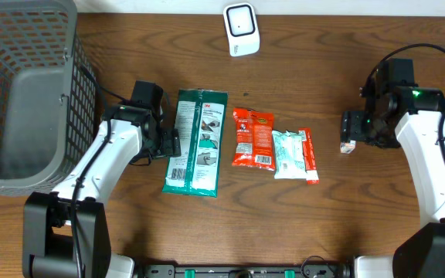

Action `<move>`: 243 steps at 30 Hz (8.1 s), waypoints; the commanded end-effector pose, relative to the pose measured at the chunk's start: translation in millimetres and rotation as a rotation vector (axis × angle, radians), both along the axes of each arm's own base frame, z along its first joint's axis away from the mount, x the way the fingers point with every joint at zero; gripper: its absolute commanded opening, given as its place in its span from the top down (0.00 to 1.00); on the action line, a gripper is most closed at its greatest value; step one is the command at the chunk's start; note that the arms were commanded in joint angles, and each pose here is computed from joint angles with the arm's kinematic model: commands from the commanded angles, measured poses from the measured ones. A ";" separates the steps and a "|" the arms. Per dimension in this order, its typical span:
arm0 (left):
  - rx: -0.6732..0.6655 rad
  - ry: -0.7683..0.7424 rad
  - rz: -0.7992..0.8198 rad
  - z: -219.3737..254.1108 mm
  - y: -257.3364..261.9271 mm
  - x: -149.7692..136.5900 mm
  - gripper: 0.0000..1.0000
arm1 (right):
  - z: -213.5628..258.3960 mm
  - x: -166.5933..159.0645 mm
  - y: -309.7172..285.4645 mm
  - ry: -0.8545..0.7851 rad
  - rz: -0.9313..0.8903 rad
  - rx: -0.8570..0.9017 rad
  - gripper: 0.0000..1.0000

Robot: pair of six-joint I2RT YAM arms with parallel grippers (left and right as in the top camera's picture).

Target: Scan the item barcode

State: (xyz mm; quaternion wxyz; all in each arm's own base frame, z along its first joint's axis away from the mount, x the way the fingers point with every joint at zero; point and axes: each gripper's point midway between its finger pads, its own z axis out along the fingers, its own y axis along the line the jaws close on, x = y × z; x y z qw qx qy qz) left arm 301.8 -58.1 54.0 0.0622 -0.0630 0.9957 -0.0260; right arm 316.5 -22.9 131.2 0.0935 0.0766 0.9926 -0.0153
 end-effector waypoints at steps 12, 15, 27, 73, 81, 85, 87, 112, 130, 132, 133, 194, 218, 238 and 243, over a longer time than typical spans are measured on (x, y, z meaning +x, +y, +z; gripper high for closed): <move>0.008 -0.004 0.004 1.4 1.5 1.1 0.14 | -64.4 31.5 -20.7 0.090 -0.010 -0.094 0.27; 0.008 -0.004 0.004 1.4 1.4 1.1 0.14 | -81.1 38.8 -23.1 0.102 -0.012 -0.105 0.29; 0.008 -0.004 0.004 1.4 1.5 1.1 0.14 | -101.1 39.9 -19.1 0.117 -0.012 -0.081 0.67; 0.008 -0.004 0.004 1.4 1.5 1.1 0.14 | -79.2 37.8 140.1 0.013 0.226 0.055 0.85; 0.008 -0.004 0.004 1.4 1.5 1.1 0.14 | -56.1 45.4 111.9 0.017 0.202 -0.074 0.87; 0.008 -0.004 0.004 1.4 1.5 1.1 0.14 | -40.2 51.3 88.6 0.015 0.181 -0.156 0.86; 0.008 -0.004 0.004 1.4 1.5 1.1 0.14 | -38.2 54.7 70.2 0.009 0.148 -0.211 0.86; 0.008 -0.004 0.004 1.4 1.5 1.1 0.14 | -97.8 42.0 54.5 0.014 0.015 -0.099 0.64; 0.008 -0.004 0.004 1.4 1.5 1.1 0.14 | -70.9 49.1 70.6 -0.010 0.028 0.058 0.61; 0.008 -0.004 0.004 1.4 1.5 1.1 0.14 | -54.4 52.6 67.6 -0.035 0.012 0.110 0.58; 0.008 -0.004 0.004 1.4 1.5 1.1 0.14 | -45.1 53.6 64.7 -0.049 0.012 0.141 0.53; 0.008 -0.004 0.004 1.4 1.5 1.1 0.14 | -13.3 35.3 11.6 -0.261 0.039 -0.344 0.99; 0.008 -0.004 0.004 1.4 1.5 1.1 0.14 | -81.5 32.2 72.1 -0.143 0.260 -0.641 0.91; 0.008 -0.004 0.004 1.4 1.5 1.1 0.14 | -79.3 36.8 88.9 -0.136 0.268 -0.523 0.71; 0.008 -0.004 0.004 1.4 1.5 1.1 0.14 | -54.1 45.7 101.8 -0.153 0.262 -0.431 0.68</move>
